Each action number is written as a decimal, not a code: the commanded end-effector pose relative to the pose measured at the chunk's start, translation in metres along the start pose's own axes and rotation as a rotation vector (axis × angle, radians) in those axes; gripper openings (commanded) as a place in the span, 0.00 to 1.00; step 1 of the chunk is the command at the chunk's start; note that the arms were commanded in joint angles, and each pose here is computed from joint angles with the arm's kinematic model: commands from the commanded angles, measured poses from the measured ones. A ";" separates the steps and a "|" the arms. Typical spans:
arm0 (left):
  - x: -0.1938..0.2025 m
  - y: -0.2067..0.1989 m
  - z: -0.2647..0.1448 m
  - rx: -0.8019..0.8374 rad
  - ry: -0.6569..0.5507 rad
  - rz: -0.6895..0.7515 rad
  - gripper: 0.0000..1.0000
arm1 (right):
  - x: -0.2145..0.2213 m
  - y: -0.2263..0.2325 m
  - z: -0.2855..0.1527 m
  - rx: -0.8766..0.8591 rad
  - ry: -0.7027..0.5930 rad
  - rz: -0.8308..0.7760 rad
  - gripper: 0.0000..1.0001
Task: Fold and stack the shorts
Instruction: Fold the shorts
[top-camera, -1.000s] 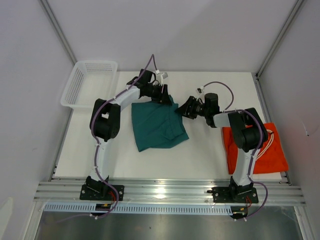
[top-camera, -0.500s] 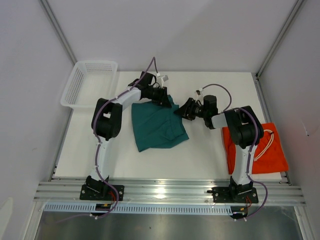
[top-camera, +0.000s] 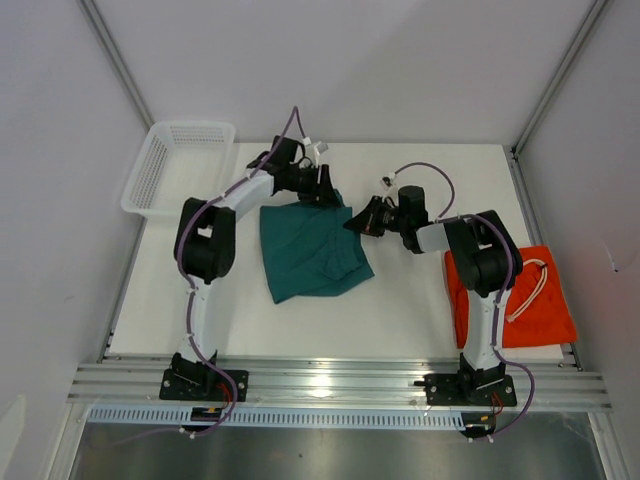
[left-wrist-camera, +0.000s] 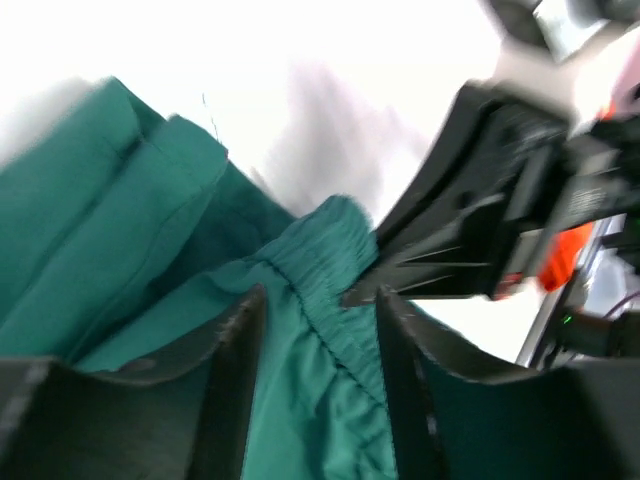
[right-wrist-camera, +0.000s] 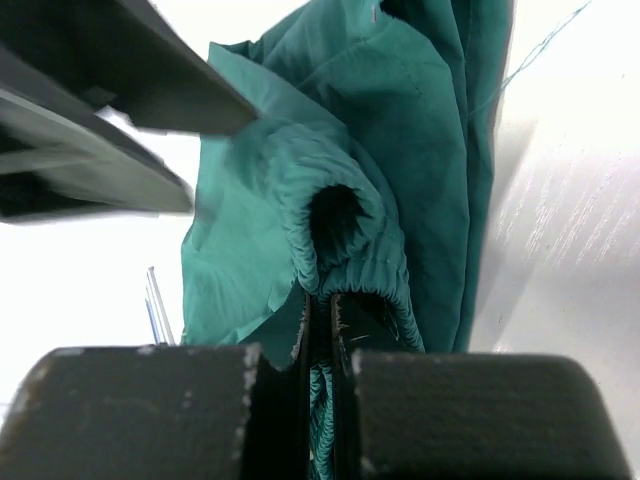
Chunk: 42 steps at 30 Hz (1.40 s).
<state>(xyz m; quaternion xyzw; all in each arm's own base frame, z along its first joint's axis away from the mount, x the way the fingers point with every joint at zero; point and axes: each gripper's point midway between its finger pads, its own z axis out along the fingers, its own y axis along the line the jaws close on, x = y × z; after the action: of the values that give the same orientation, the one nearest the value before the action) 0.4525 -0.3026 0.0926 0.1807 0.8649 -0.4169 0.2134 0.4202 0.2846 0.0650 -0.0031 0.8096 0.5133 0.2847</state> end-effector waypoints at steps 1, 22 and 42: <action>-0.054 -0.034 -0.059 -0.008 -0.163 0.000 0.52 | -0.012 0.020 0.001 -0.035 -0.017 -0.087 0.00; -0.014 0.067 -0.024 -0.159 0.013 -0.104 0.47 | -0.002 0.056 0.000 -0.110 0.063 -0.214 0.00; 0.012 0.102 0.000 -0.242 0.077 -0.101 0.45 | 0.027 0.056 0.036 -0.133 0.279 -0.236 0.00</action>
<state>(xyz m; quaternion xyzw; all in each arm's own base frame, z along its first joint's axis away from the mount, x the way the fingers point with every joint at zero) 0.4879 -0.2392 0.0302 0.1063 0.9213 -0.3329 0.1707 0.4110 0.3331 0.0783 -0.1454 0.8155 0.5023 0.2480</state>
